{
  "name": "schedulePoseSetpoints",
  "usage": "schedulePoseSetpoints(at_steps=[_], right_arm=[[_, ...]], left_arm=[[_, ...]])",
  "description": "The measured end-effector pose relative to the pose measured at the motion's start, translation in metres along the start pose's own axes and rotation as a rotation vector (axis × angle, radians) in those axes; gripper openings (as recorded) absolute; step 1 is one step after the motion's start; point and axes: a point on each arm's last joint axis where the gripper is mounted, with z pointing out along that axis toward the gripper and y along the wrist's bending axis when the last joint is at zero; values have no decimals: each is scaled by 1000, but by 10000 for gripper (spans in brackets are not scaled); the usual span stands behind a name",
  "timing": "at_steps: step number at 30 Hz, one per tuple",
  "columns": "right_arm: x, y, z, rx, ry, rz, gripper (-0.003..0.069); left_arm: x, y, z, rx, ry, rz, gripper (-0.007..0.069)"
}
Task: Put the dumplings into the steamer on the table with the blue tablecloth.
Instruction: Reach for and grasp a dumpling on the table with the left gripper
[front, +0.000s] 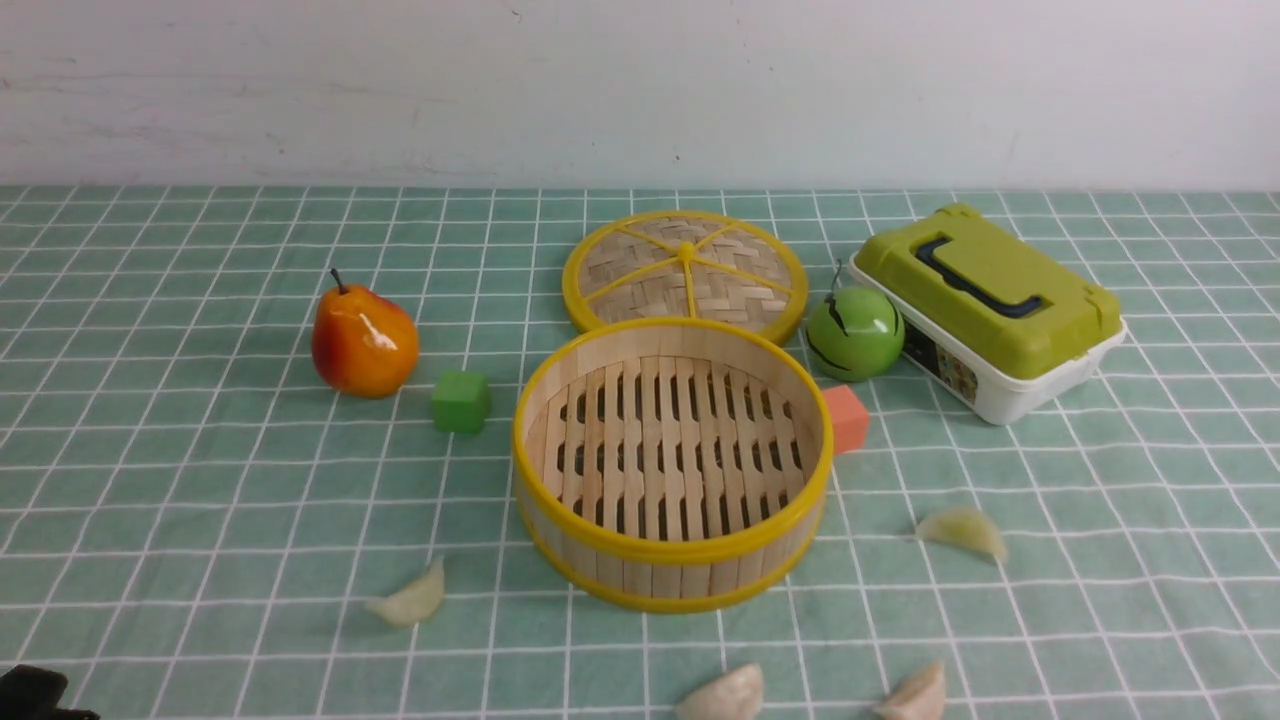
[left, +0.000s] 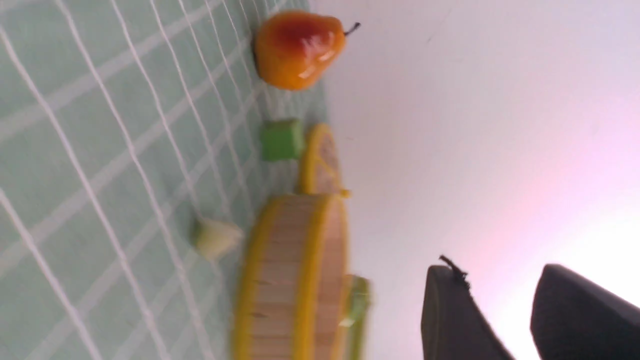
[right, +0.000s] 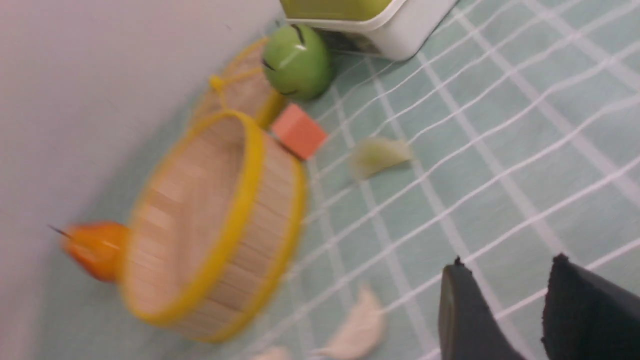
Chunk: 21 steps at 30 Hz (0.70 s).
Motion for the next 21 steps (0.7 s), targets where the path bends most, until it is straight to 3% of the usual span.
schedulePoseSetpoints(at_steps=[1, 4, 9, 14, 17, 18, 21], right_arm=[[2, 2, 0, -28, 20, 176, 240], [3, 6, 0, -61, 39, 377, 240], [1, 6, 0, -66, 28, 396, 240], [-1, 7, -1, -75, 6, 294, 240], [-10, 27, -8, -132, -22, 136, 232], [-12, 31, -10, -143, -29, 113, 230], [-31, 65, -16, -143, -58, -155, 127]], left_arm=[[1, -1, 0, 9, 9, -93, 237], [1, -2, 0, 21, 17, -193, 237], [6, -3, -1, 2, 63, -180, 237], [19, -36, -11, 54, 184, 180, 233], [27, -68, -18, 100, 248, 462, 183], [28, -71, -19, 102, 249, 461, 179], [32, -103, -4, -26, 379, 772, 70]])
